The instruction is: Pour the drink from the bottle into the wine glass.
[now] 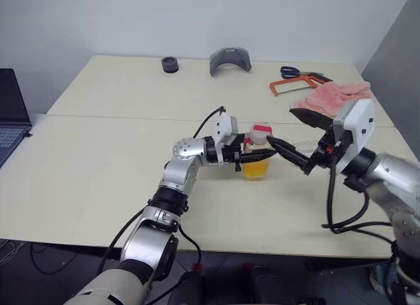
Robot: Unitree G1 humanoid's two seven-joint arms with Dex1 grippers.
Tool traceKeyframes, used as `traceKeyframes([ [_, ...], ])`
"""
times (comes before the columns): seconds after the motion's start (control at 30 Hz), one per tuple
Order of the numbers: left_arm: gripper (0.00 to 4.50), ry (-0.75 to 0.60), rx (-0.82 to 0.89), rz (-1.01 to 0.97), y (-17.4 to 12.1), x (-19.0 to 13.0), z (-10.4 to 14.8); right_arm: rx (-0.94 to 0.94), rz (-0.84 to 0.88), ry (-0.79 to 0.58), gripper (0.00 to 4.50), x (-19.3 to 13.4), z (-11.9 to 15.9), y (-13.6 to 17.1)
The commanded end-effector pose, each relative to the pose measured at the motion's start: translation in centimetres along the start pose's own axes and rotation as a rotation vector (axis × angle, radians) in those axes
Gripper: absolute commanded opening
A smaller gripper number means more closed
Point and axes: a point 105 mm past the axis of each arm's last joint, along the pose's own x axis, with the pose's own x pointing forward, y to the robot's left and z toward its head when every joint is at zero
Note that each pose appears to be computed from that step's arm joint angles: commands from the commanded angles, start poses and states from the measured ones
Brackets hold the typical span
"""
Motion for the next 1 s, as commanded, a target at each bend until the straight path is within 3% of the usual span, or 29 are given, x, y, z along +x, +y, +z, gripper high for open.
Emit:
traceKeyframes([
  [0.03,1.76,-0.031,0.043,-0.001,0.4,0.5,1.4,-0.04,-0.114,-0.035,4.27,0.2,0.8,0.7],
  [0.2,1.76,-0.023,0.043,-0.018,0.4,0.8,1.3,-0.039,-0.2,-0.021,4.27,1.0,0.0,0.6],
  [0.77,1.76,0.015,0.061,-0.058,0.1,0.4,0.7,0.003,-0.212,-0.025,4.27,2.7,-1.0,0.5],
  [0.87,1.76,0.024,0.058,-0.069,0.0,0.3,0.6,0.016,-0.195,-0.034,3.66,2.9,-1.0,0.7],
  [1.0,1.75,0.037,0.057,-0.093,-0.2,0.2,0.5,0.025,-0.116,-0.051,2.32,3.1,-0.7,1.7],
])
